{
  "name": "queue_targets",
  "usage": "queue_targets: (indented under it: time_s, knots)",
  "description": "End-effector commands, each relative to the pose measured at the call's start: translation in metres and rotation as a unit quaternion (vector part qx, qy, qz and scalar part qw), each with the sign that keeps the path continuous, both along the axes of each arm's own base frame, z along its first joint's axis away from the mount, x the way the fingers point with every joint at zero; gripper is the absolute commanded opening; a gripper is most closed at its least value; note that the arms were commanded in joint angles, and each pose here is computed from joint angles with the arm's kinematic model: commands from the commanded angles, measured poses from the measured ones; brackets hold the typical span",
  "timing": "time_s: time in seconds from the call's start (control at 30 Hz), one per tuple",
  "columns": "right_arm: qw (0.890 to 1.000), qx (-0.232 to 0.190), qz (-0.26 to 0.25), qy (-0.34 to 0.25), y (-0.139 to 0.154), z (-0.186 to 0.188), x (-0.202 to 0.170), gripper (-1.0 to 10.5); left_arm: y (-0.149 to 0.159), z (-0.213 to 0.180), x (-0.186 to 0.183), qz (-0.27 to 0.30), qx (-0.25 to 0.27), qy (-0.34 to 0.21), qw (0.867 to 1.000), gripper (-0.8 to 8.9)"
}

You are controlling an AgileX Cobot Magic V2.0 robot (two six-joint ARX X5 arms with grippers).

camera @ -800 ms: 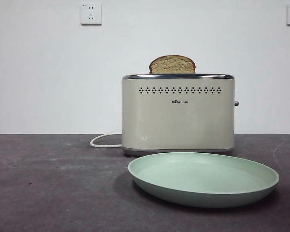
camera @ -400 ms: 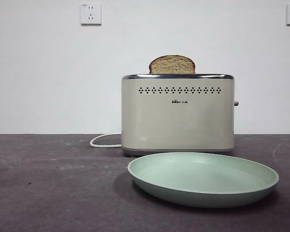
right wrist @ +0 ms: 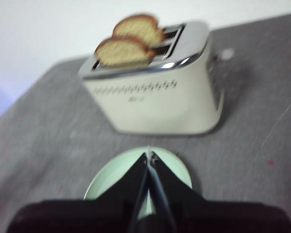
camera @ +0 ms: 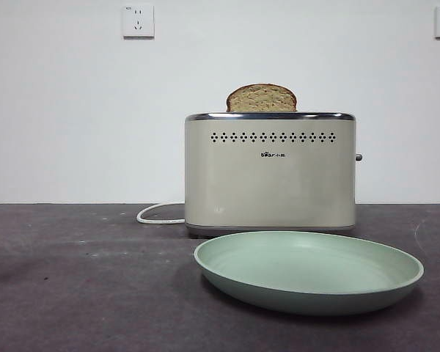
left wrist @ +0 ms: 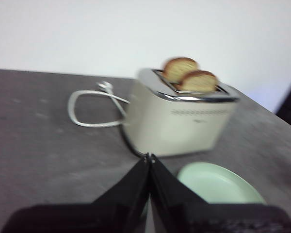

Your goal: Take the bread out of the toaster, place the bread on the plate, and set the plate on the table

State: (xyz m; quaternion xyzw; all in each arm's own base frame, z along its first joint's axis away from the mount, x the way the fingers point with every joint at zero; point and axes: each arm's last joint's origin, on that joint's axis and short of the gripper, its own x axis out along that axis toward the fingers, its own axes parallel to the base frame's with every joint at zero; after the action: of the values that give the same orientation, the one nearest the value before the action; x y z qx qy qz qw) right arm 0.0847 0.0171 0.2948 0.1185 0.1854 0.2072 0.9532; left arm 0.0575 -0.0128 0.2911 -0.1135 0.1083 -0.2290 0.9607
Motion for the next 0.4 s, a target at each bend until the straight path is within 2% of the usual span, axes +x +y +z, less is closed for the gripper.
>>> queue_targets:
  time_s: [0.03, 0.23, 0.4]
  knots:
    - [0.998, -0.047, 0.026, 0.020, 0.000, 0.021, -0.003, -0.1, -0.001, 0.013, -0.002, -0.035, 0.020, 0.009, 0.999, -0.07]
    - [0.991, -0.087, 0.049, 0.092, 0.000, 0.051, -0.009, -0.1, -0.003, 0.034, -0.005, -0.078, 0.039, 0.053, 0.995, -0.07]
    - [0.987, -0.099, 0.058, 0.109, 0.000, 0.058, -0.011, -0.1, -0.003, 0.042, -0.008, -0.083, 0.050, 0.060, 0.993, -0.08]
